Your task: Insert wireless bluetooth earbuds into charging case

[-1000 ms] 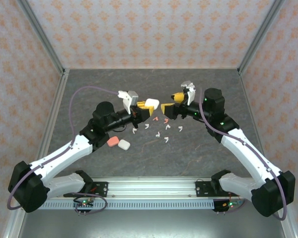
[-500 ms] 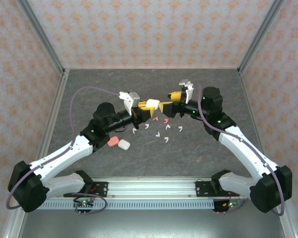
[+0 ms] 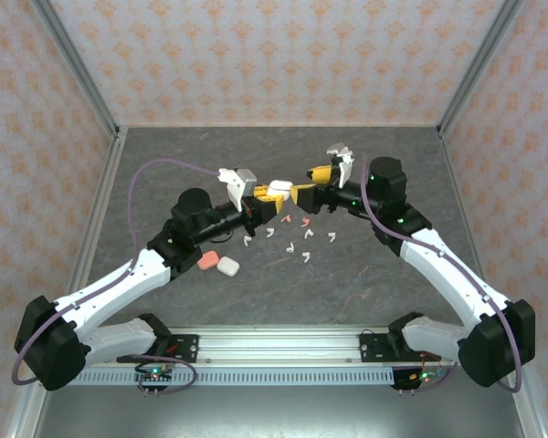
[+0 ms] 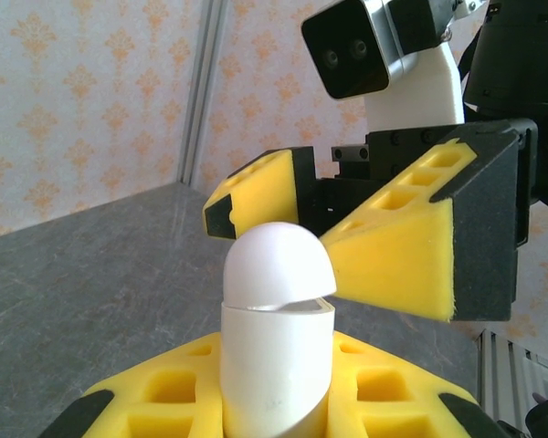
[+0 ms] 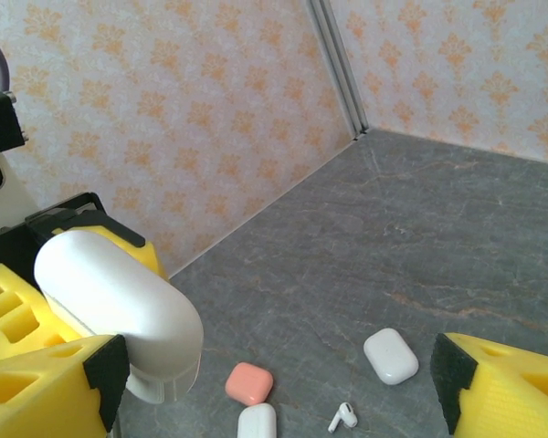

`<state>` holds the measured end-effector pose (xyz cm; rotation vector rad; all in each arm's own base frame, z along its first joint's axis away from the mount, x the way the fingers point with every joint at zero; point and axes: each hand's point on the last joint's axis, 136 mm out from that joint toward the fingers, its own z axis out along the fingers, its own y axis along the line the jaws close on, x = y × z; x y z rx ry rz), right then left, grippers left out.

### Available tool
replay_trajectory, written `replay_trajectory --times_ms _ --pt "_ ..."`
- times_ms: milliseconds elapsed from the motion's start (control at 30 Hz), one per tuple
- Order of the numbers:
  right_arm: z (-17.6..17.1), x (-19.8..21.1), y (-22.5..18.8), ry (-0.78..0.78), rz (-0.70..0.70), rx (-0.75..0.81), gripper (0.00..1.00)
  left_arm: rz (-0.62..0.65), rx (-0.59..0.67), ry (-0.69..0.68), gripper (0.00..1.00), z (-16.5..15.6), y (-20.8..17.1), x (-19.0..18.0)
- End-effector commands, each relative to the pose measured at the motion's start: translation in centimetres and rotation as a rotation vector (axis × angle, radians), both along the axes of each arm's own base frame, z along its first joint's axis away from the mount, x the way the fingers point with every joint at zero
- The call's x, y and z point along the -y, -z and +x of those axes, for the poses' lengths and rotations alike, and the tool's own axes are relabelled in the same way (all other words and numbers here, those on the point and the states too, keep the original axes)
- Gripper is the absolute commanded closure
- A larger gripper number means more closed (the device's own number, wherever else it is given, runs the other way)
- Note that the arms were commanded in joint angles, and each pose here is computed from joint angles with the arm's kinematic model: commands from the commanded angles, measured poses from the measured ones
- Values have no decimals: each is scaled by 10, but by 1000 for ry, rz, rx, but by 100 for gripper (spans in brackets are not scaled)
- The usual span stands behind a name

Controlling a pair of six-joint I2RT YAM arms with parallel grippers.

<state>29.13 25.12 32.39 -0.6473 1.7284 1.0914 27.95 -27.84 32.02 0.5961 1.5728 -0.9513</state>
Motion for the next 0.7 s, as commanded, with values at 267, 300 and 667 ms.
replay_trajectory --times_ms 267,300,667 --pt "12 0 -24 38 -11 68 12 5 65 41 100 -9 -13 6" --pt "12 1 -24 44 -14 65 12 5 66 41 100 -9 -13 6" --pt "13 5 -21 49 -44 18 12 16 61 40 100 -10 -9 5"
